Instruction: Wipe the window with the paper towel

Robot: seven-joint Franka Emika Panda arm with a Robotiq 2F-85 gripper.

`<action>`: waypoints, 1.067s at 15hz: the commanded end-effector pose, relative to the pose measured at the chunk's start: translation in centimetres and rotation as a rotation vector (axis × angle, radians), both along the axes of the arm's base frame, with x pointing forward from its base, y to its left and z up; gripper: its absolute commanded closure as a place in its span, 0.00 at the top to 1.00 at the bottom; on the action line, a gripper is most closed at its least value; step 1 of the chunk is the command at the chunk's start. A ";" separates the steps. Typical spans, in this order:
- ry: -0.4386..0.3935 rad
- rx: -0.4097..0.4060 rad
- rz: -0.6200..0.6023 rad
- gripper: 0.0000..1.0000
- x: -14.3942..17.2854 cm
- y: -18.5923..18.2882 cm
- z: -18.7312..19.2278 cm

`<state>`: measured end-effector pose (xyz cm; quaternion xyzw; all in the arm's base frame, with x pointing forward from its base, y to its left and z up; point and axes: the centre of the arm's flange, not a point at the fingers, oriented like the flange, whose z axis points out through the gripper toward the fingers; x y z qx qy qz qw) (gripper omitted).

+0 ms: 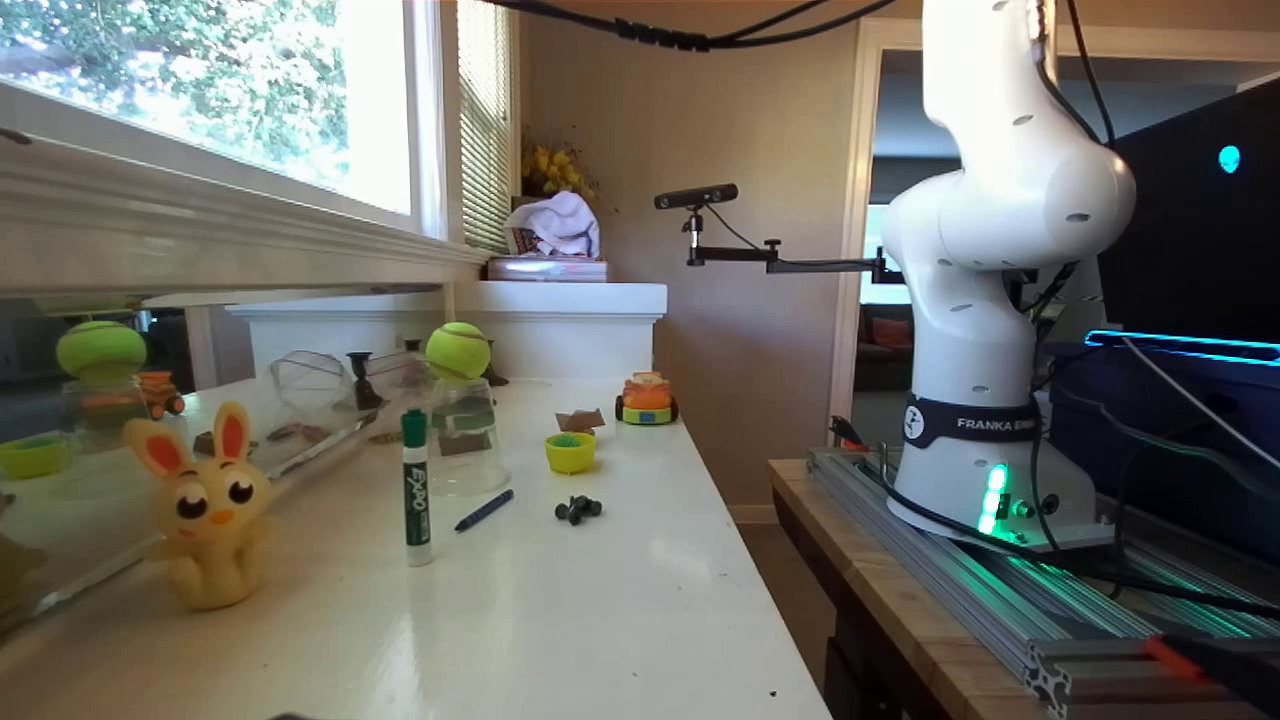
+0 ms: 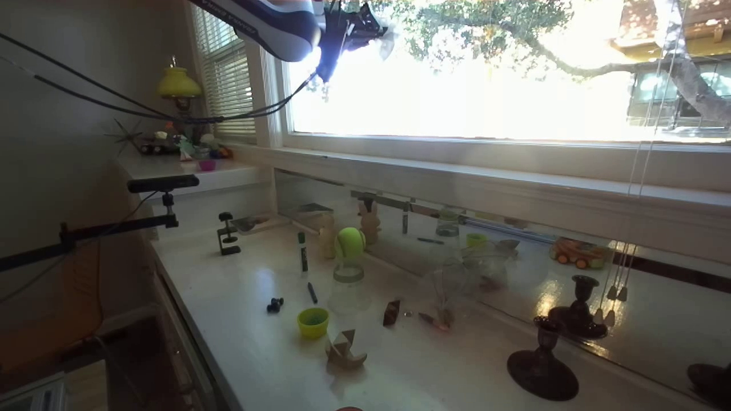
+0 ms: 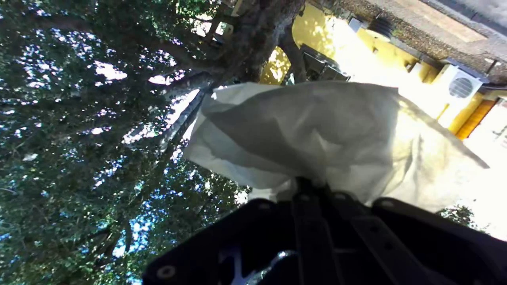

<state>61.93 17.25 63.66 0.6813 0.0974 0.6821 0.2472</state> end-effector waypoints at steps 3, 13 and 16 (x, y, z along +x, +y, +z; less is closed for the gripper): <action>0.025 0.000 0.087 0.01 1.1 3.6 -0.1; -0.031 -0.067 0.186 0.01 1.1 6.8 4.4; -0.082 -0.084 0.178 0.01 0.3 6.4 7.1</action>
